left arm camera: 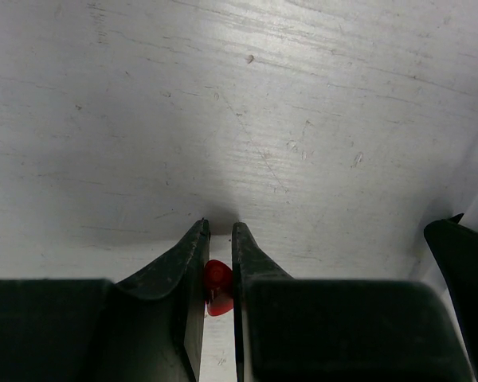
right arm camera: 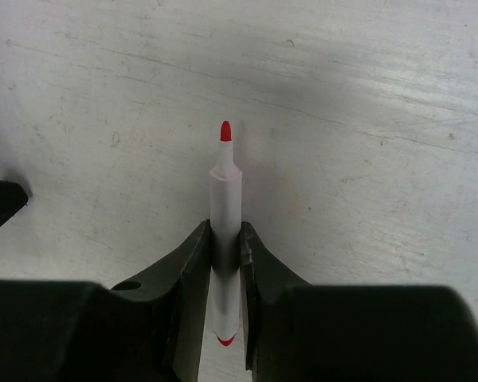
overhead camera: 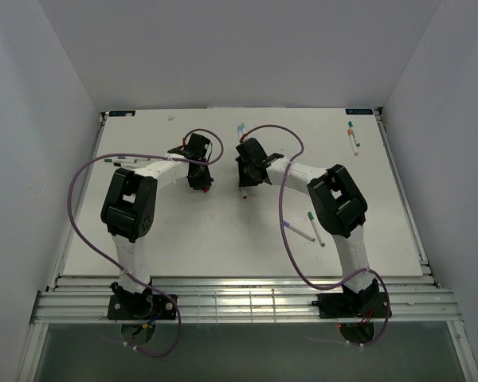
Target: Open the pen caps
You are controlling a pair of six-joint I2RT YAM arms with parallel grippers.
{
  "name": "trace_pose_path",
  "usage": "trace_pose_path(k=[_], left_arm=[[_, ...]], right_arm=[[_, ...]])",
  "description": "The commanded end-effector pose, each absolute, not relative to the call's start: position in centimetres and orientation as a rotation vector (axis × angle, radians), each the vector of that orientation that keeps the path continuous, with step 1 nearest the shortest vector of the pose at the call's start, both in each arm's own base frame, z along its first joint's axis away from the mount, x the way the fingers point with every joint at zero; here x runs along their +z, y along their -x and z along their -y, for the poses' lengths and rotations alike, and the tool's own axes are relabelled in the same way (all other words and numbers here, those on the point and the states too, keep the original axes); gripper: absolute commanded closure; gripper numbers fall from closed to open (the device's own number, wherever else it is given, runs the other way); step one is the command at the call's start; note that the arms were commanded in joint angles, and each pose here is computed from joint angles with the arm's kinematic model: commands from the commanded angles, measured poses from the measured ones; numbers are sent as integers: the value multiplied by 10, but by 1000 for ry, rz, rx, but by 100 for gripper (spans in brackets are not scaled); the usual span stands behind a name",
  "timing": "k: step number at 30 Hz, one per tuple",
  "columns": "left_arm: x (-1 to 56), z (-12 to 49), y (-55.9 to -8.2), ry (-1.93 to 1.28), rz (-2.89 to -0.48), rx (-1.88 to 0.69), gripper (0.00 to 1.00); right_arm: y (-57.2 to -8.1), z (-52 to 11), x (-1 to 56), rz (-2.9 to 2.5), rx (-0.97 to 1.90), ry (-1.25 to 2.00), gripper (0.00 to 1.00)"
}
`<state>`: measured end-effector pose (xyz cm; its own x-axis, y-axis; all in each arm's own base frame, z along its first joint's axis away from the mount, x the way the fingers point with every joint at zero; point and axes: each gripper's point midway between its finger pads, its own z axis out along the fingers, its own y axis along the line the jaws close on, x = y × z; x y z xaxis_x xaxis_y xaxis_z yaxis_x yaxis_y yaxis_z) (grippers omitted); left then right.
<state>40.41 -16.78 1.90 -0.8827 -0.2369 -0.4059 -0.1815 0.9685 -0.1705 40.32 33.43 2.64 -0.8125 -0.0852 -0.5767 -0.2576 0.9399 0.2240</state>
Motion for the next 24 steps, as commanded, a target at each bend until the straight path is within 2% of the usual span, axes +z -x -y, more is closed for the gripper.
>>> trace_pose_path(k=[1, 8, 22, 24], left_arm=[[10, 153, -396, 327, -2686, -90, 80], [1, 151, -384, 337, -2699, -99, 70], [-3, 150, -383, 353, -2691, -95, 63], [3, 146, -386, 372, -2667, -69, 61]], right_arm=[[-399, -325, 9, -2528, 330, 248, 76], [-394, -324, -1, -2549, 340, 257, 66], [-394, -329, 1, -2549, 371, 298, 61], [-396, -330, 7, -2534, 383, 311, 56]])
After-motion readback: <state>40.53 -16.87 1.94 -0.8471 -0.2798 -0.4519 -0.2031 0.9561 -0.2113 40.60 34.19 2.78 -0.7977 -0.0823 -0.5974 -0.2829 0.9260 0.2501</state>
